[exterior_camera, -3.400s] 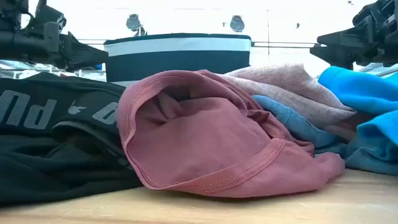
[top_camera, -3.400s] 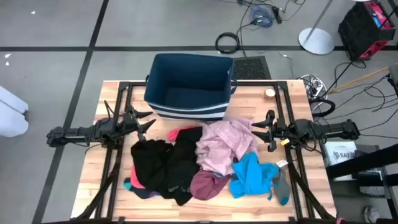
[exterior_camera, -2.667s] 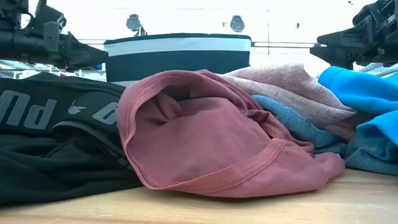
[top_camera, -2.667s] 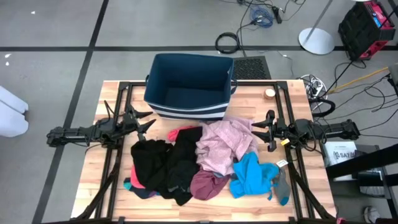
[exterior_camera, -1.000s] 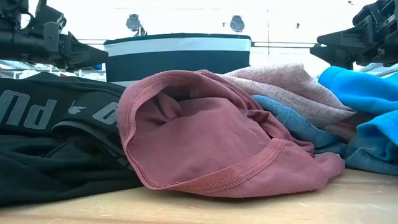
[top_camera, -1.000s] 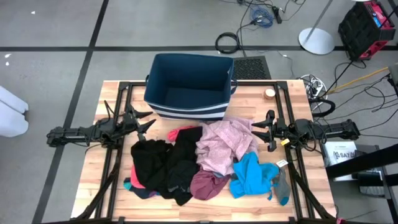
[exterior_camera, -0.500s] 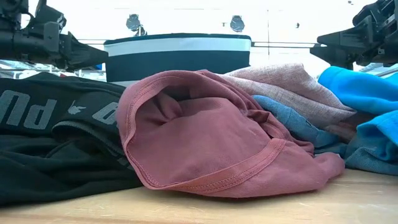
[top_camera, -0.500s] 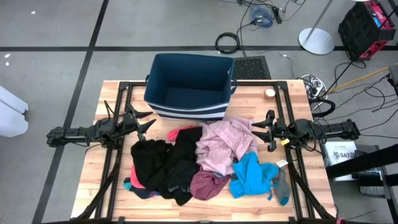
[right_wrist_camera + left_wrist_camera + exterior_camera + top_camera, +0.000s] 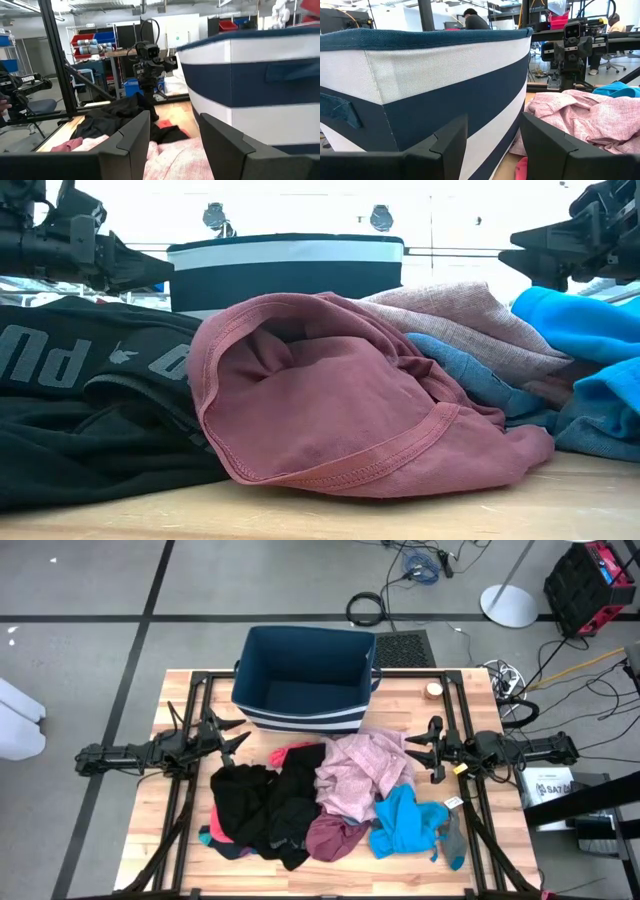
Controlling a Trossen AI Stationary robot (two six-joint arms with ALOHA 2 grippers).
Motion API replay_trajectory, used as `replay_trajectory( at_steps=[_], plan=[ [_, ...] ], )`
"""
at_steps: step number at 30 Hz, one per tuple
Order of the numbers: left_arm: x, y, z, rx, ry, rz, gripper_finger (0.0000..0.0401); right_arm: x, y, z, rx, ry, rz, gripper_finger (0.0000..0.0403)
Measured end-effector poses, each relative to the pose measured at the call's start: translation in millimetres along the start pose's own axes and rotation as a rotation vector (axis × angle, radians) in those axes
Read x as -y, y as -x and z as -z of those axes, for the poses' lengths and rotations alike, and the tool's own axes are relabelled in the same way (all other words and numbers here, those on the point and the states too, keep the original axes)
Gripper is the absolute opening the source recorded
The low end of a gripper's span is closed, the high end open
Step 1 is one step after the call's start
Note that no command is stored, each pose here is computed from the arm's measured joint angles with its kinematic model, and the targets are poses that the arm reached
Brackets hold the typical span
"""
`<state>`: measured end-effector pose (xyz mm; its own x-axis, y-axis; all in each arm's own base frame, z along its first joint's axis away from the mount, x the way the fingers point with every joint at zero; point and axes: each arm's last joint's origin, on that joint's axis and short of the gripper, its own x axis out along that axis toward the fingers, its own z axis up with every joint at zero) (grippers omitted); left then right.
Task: Sort clothes
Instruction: Put the pink sock into the blue laundry organizer
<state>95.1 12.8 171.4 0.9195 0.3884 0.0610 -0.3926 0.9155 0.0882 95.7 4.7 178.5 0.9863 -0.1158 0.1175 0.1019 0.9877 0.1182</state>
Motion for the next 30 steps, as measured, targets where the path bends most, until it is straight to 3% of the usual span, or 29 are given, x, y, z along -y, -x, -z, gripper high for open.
replay_trajectory(
  at_steps=[12, 16, 20, 26, 30],
  plan=[
    [1.0, 0.0, -0.2, 0.005, 0.013, 0.034, 0.0191, -0.3, 0.1, -4.1, 0.042, -0.142, -0.005, 0.0160],
    [1.5, 0.0, -0.7, 0.004, 0.251, 0.054, 0.0191, -0.3, 0.1, -3.7, 0.037, -0.133, -0.004, 0.0160],
    [1.6, 0.0, -0.8, 0.001, 0.392, 0.060, 0.0191, -0.3, 0.1, -3.5, 0.035, -0.108, -0.004, 0.0160],
    [2.9, 1.2, -13.3, 0.101, 0.510, 0.177, 0.0191, -0.3, 0.1, -3.8, 0.038, -0.067, -0.003, 0.0160],
    [0.0, 5.0, -36.9, 0.177, 0.517, 0.215, 0.0191, -0.4, 0.1, -5.0, 0.051, -0.055, -0.006, 0.0160]
  ],
)
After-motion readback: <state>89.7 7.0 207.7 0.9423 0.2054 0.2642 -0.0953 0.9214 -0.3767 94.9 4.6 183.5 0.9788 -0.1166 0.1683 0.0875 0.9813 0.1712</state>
